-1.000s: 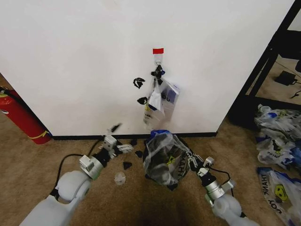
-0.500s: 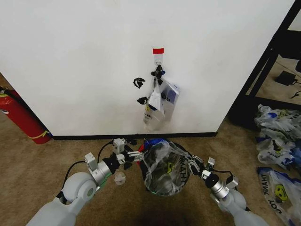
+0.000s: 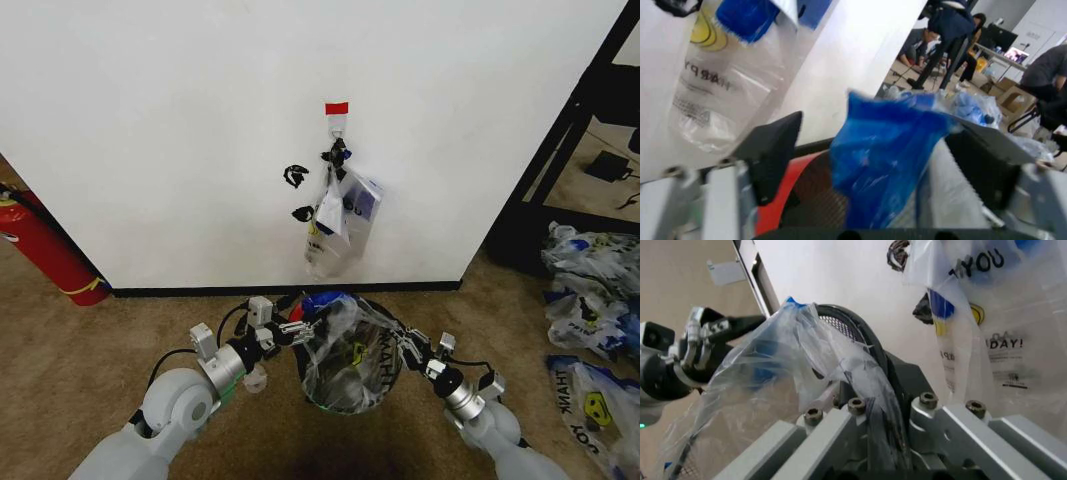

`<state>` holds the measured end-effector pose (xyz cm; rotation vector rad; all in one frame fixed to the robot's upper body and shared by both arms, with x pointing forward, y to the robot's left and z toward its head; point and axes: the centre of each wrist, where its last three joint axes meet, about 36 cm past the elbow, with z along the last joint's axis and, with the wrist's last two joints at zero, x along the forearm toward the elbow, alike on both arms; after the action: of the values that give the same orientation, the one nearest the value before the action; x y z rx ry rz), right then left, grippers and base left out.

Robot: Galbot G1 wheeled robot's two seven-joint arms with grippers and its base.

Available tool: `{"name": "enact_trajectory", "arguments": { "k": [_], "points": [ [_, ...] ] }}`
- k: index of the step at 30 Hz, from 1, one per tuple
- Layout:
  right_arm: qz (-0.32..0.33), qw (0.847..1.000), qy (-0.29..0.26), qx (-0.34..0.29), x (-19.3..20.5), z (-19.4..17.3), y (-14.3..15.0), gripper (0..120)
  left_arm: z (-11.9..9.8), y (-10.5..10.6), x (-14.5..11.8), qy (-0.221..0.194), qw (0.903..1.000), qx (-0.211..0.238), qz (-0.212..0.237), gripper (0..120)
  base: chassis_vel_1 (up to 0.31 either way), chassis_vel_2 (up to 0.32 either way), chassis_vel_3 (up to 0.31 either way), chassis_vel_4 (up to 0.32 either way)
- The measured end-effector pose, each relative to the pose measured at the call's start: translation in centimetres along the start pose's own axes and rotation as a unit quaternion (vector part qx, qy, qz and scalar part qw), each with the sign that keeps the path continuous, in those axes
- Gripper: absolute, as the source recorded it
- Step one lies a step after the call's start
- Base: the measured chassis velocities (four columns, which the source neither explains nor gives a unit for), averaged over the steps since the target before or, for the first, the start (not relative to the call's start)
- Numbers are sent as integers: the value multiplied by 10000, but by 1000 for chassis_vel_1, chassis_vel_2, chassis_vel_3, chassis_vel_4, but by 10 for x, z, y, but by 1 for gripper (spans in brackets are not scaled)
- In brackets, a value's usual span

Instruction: Pick up the garbage bag from the wall and place it over the trash bin.

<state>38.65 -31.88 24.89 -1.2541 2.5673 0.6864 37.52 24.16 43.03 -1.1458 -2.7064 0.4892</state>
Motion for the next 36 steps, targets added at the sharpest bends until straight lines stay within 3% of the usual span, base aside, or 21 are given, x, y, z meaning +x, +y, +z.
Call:
{"name": "enact_trajectory", "arguments": {
  "k": [21, 27, 36],
  "points": [
    [26, 10000, -66, 55, -2, -2, 1, 1, -5, -5, 2, 63, 9999, -68, 144, 1, 0, 0, 0, 0],
    [-1, 10000, -67, 57, -3, -2, 1, 1, -8, -3, 0, -33, 9999, -131, 80, 0, 0, 0, 0, 0],
    [-353, 9993, -65, -118, -1, -4, 1, 1, -4, 19, -11, 76, 9970, -593, -499, 0, 0, 0, 0, 0]
  ]
}}
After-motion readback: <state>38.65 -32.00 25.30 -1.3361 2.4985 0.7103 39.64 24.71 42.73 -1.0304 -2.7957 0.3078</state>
